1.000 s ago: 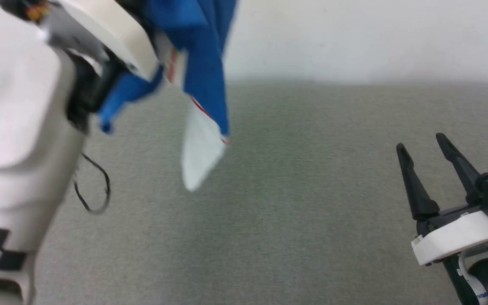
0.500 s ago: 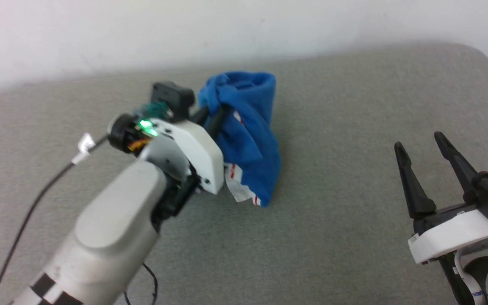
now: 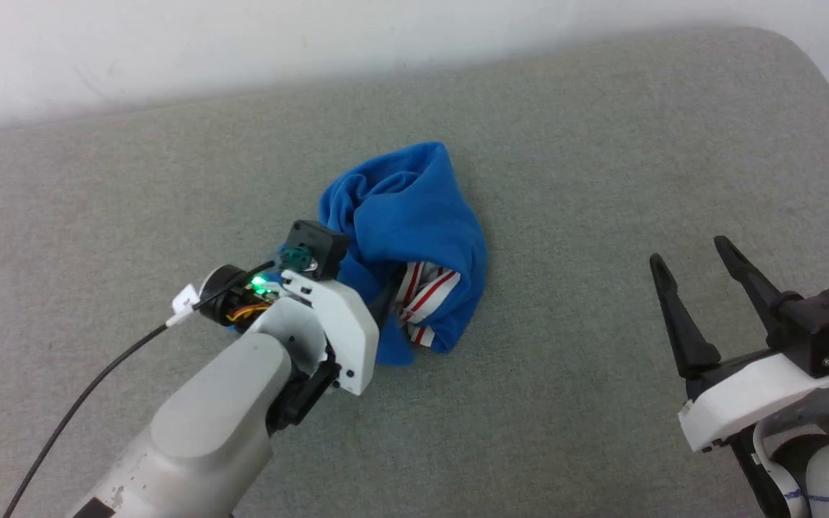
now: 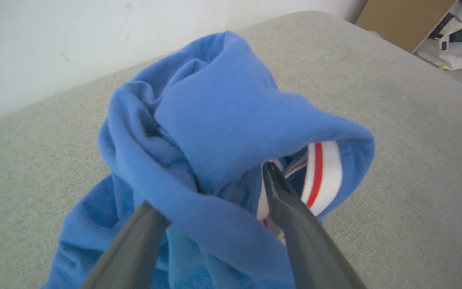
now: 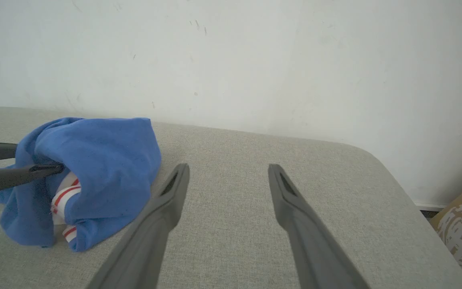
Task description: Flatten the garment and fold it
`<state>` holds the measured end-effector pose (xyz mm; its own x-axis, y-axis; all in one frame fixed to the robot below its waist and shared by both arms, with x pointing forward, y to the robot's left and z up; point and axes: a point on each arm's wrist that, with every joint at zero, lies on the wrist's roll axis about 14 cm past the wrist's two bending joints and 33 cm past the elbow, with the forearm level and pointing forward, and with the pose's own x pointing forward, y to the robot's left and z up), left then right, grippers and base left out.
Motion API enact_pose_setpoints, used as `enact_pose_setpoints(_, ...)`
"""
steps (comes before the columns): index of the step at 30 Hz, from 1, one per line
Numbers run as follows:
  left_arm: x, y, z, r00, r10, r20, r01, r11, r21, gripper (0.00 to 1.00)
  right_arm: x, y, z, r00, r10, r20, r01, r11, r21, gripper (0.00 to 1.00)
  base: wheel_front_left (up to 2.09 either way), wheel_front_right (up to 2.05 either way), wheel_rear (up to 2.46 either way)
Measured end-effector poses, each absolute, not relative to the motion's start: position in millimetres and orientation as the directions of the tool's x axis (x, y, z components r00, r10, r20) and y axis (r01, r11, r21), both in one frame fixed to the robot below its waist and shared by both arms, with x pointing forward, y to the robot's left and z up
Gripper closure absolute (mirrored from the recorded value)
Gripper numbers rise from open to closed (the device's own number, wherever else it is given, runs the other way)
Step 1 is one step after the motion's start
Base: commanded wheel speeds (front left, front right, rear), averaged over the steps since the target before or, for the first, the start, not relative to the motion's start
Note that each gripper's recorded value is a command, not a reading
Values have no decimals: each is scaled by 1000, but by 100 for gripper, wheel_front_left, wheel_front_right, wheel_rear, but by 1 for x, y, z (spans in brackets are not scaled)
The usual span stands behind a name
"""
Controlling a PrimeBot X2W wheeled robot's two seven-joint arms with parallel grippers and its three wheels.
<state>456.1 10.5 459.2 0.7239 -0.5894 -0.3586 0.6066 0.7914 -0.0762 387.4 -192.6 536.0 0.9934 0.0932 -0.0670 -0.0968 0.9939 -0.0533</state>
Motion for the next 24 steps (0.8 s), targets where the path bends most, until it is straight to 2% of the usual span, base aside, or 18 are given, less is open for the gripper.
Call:
enact_pose_setpoints(10, 451, 52, 517, 835, -513, -198, 516, 856, -42, 0, 379, -182, 543, 989, 130, -68, -134, 990, -45, 0, 0, 0, 0)
enact_pose_setpoints(17, 440, 154, 567, 971, -236, -47, 235, 972, -26, 0, 376, -156, 553, 977, 208, -40, -210, 977, -27, 0, 0, 0, 0)
enact_pose_setpoints(24, 393, 217, 583, 998, -46, 43, 46, 999, -9, 0, 372, -132, 556, 963, 268, -24, -269, 963, -10, 0, 0, 0, 0)
